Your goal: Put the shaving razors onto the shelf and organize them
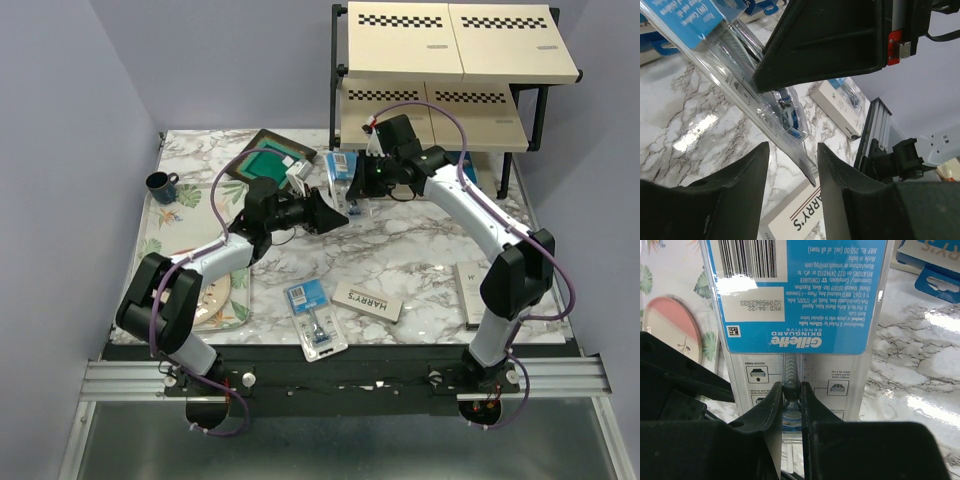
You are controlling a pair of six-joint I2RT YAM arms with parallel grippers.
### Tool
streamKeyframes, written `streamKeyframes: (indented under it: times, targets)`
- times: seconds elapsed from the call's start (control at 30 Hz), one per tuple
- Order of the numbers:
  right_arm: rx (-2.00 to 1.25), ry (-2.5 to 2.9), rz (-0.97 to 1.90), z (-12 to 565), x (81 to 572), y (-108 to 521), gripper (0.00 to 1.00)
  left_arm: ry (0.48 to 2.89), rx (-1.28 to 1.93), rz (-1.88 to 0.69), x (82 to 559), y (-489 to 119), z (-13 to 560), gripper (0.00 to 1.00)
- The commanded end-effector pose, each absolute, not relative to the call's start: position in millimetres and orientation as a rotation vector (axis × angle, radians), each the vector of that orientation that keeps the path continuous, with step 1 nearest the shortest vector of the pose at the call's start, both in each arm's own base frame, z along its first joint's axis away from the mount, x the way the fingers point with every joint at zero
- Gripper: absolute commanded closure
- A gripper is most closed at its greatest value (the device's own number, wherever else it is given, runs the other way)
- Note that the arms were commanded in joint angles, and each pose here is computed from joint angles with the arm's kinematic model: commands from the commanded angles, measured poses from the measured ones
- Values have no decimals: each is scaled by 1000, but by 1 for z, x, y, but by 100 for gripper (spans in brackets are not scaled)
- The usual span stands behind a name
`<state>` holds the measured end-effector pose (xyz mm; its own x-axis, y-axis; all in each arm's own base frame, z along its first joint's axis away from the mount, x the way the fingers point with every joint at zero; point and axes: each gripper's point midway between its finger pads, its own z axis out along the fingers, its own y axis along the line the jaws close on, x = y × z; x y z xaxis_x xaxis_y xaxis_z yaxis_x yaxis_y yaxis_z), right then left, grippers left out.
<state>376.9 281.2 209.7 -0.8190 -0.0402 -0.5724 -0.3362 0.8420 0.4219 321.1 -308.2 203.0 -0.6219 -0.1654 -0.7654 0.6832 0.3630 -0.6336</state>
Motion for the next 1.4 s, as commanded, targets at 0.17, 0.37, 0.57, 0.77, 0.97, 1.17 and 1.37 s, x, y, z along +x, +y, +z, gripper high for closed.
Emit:
streamKeyframes:
  times: [0.17, 0.37, 0.57, 0.77, 0.97, 1.17, 1.37]
  targets:
    - [-265, 2350, 701, 242, 380, 279, 99, 1786, 519, -1424, 320, -320, 214, 71]
    - [-415, 2192, 669, 287, 367, 266, 98, 1713, 524, -1503, 324, -319, 237, 100]
    - [-432, 2025, 544, 336, 348, 230, 54, 1631, 572, -1607, 333, -329, 267, 100]
    - [-438, 1914, 514, 363, 319, 206, 41, 1603, 584, -1680, 350, -342, 281, 100]
    - [-455, 1872, 380, 364, 313, 180, 32, 1616, 516, -1731, 373, -352, 291, 100]
    - [-719, 1800, 345, 331, 299, 184, 72, 1662, 418, -1771, 403, -360, 296, 100]
    - [-748, 1829, 266, 313, 315, 182, 99, 1752, 256, -1809, 426, -357, 294, 100]
